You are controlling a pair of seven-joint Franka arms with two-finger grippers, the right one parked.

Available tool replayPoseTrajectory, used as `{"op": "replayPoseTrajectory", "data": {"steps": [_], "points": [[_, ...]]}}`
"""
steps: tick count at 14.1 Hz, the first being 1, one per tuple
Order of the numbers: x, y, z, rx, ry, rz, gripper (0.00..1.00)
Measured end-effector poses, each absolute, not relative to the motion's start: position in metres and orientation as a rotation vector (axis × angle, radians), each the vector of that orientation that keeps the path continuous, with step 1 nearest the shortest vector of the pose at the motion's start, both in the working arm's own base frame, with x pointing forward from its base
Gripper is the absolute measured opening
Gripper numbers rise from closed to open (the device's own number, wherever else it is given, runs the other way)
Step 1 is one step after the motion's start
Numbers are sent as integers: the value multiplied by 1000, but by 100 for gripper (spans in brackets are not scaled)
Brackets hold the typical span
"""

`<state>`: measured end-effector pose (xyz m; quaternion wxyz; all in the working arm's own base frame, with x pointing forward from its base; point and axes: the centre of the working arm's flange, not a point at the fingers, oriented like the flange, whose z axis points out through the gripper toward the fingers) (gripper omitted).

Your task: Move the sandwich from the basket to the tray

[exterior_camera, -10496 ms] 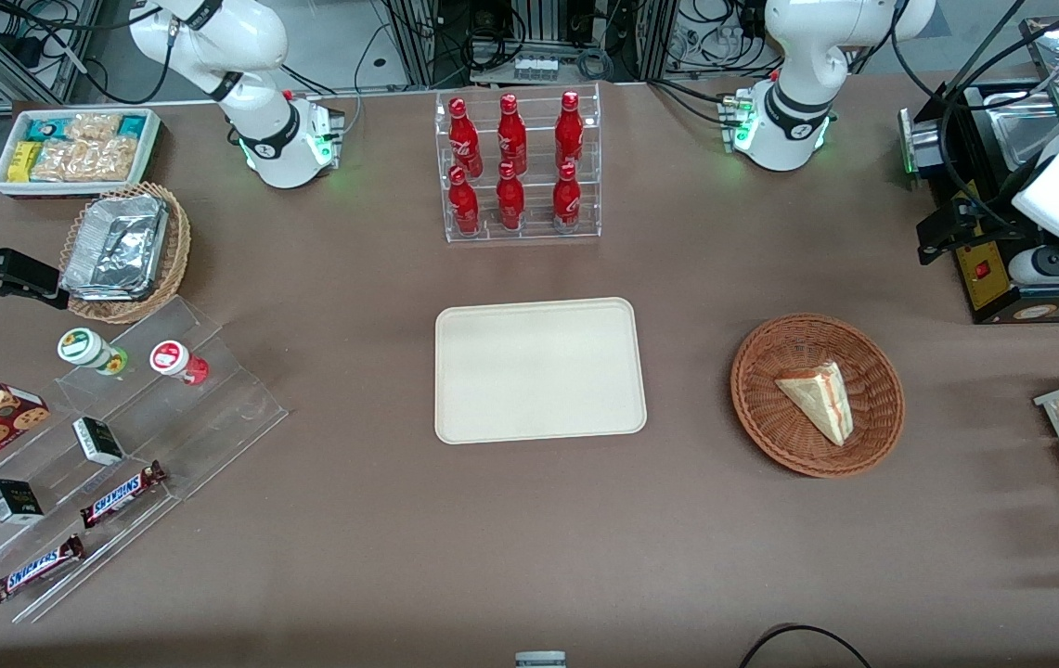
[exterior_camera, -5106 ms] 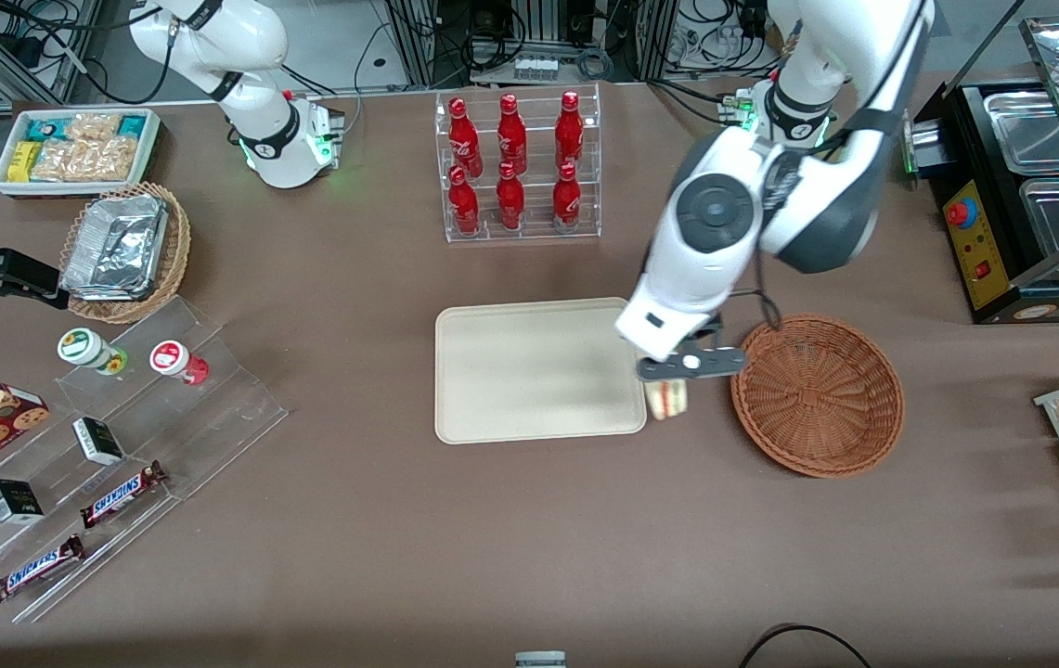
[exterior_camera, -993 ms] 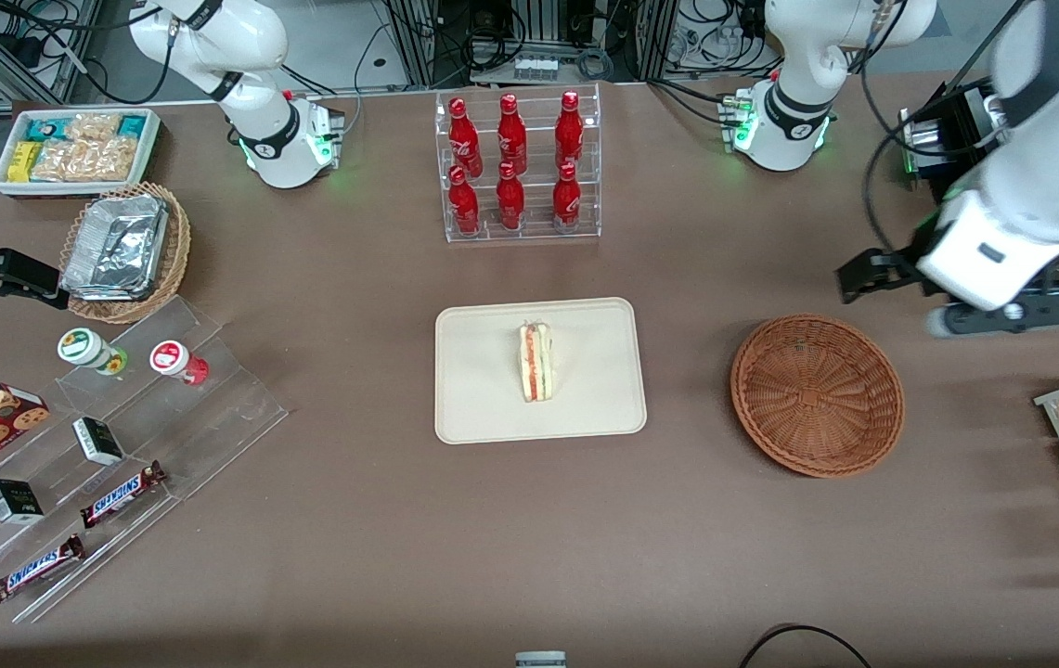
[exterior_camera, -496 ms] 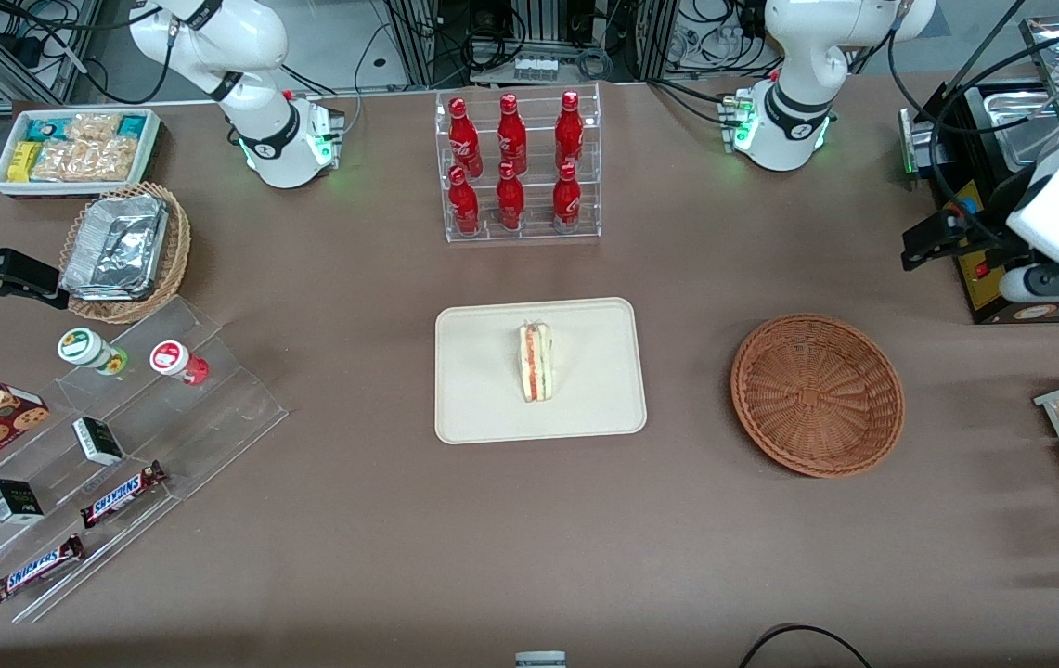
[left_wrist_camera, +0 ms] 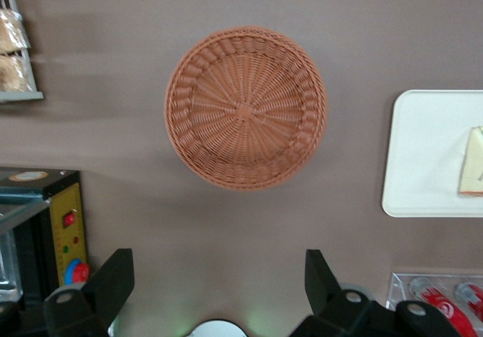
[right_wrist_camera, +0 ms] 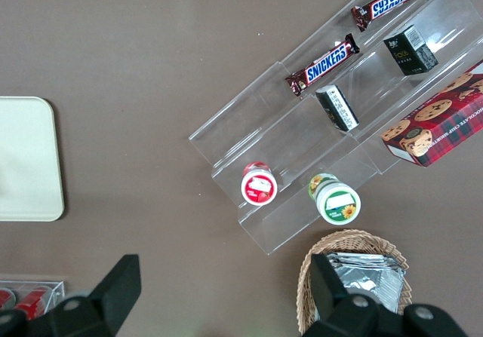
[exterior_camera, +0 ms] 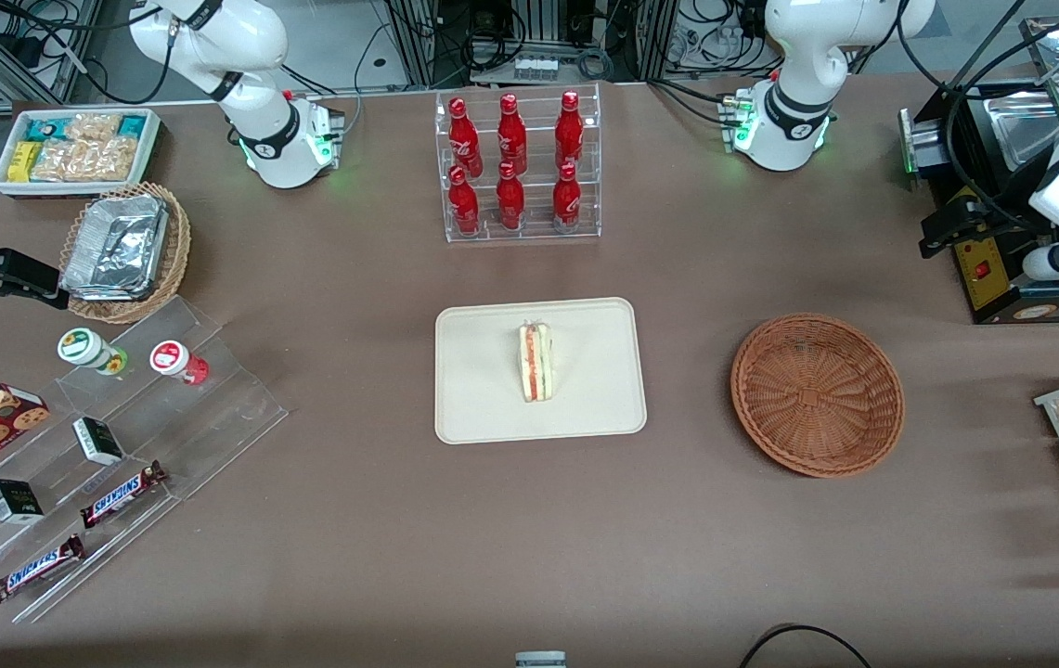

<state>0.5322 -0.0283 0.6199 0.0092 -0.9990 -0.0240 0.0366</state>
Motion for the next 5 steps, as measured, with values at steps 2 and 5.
{"op": "replayPoseTrajectory", "data": {"steps": [2,5], "points": [[534,-30,619,-3110,-65,95,100],[539,-30,619,-3112,-61,67,100]]}}
